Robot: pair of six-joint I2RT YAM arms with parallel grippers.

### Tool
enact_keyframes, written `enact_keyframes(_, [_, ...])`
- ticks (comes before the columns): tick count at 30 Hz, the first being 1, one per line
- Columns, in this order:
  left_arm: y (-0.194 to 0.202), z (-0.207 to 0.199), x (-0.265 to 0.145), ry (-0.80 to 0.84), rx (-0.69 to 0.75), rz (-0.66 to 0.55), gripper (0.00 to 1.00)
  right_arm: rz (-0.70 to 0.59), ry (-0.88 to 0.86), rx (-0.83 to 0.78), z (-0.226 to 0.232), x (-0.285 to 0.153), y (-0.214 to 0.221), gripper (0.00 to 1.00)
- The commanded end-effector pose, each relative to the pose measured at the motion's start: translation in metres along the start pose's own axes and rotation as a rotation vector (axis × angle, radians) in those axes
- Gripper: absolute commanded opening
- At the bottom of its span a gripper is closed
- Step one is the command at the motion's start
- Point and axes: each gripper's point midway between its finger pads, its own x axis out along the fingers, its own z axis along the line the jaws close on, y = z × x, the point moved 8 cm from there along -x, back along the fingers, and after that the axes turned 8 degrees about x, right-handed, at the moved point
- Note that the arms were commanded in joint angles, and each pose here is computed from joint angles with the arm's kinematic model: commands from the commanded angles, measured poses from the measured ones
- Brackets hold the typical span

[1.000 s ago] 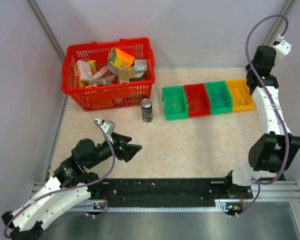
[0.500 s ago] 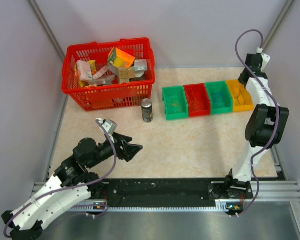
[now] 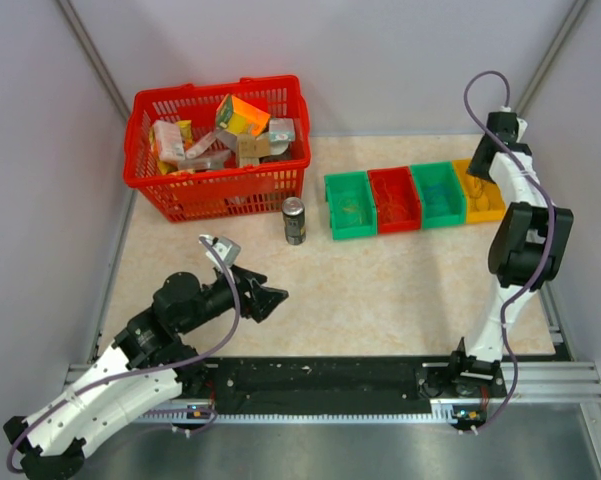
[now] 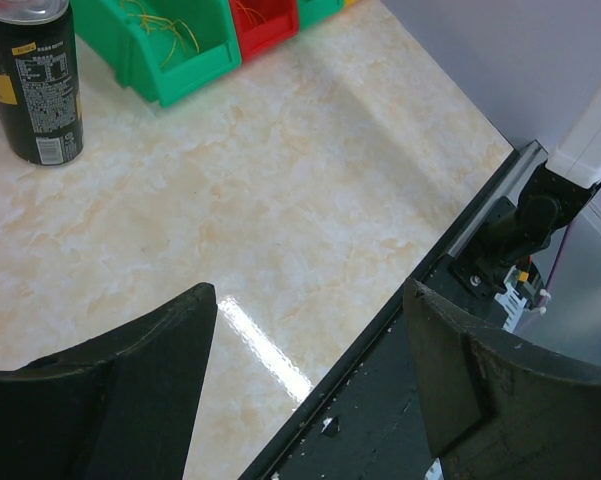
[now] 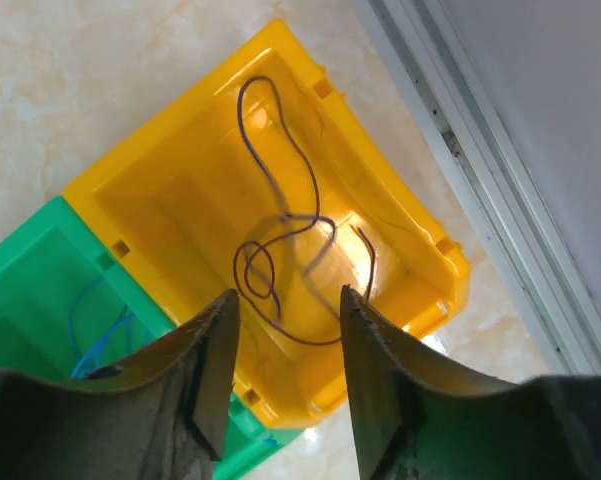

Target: Untangle the cables

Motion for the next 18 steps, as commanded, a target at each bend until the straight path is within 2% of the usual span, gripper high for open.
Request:
enact_keyframes(1, [-0.010,-0.002,0.002,0.001,0.008,-0.030,0.79,-0.005,-0.022,0.064,0.005,-0.035,-0.027,0.56])
enact_keyframes(2, [-0.011,-0.002,0.003,0.001,0.006,-0.026,0.79,-0.016,-0.007,0.072,0.005,-0.045,-0.029,0.64])
enact_keyframes(3, [-0.011,-0.002,0.003,-0.002,0.003,-0.025,0.79,-0.027,-0.002,0.076,0.004,-0.054,-0.031,0.68])
enact_keyframes(7, [-0.014,-0.004,0.008,0.009,-0.016,-0.010,0.79,-0.097,-0.008,0.067,0.005,-0.102,-0.031,0.75])
enact_keyframes(10, [-0.017,-0.007,0.015,0.026,-0.034,0.005,0.79,-0.100,-0.092,0.054,0.013,-0.137,-0.007,0.75])
enact_keyframes(13, [-0.019,-0.007,0.025,0.020,-0.051,0.027,0.79,-0.100,-0.263,-0.049,0.038,-0.178,0.050,0.75])
enact_keyframes(15, [-0.021,-0.007,0.032,0.014,-0.065,0.030,0.79,-0.128,-0.367,-0.109,0.042,-0.208,0.089,0.75])
enact_keyframes(18, [-0.022,-0.005,0.041,0.007,-0.085,0.002,0.79,-0.106,-0.459,-0.171,0.041,-0.229,0.152,0.75])
